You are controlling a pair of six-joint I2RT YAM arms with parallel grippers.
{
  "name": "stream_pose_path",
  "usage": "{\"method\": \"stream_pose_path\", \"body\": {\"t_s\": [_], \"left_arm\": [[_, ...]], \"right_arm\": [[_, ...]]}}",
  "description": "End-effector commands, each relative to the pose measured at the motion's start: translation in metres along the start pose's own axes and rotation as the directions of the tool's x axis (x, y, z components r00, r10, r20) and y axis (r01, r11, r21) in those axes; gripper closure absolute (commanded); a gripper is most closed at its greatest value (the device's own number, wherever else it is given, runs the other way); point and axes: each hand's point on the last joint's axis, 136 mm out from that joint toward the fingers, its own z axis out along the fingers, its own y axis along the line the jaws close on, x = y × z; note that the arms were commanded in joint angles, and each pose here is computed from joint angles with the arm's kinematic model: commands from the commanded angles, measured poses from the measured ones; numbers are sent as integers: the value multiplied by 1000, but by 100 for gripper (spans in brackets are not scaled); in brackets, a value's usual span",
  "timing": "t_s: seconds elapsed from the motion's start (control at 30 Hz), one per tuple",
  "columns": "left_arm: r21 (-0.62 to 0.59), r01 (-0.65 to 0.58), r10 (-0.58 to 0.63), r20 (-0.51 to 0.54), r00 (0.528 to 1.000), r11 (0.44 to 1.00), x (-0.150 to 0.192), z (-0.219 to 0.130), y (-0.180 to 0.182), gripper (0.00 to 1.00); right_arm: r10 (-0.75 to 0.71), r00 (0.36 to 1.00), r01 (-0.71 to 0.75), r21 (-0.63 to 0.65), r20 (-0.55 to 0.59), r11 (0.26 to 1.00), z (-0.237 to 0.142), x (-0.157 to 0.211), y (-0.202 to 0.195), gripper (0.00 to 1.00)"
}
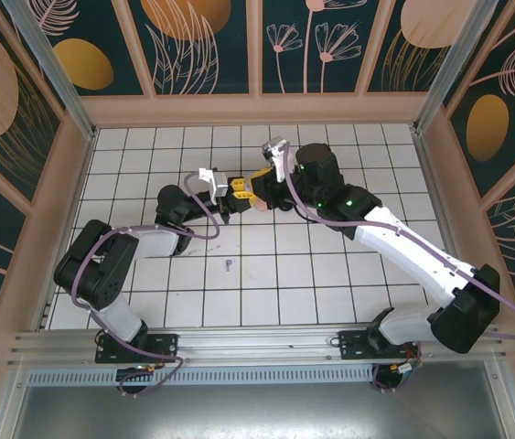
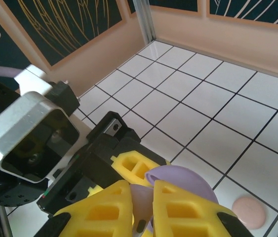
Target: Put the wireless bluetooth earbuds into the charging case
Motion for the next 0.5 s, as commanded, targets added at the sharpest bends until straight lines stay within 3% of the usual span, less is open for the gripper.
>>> {"method": "stream_pose_path", "body": {"t_s": [0.0, 0.47], "left_arm": [[39, -51, 49, 28, 998, 998, -15, 5, -6, 100], [42, -35, 34, 12, 999, 999, -10, 5, -6, 100]], "right_arm": [[-17, 1000, 17, 19, -2, 1000, 2, -2, -2, 87], [-11, 999, 10, 24, 39, 1000, -5, -17, 0, 88]]}}
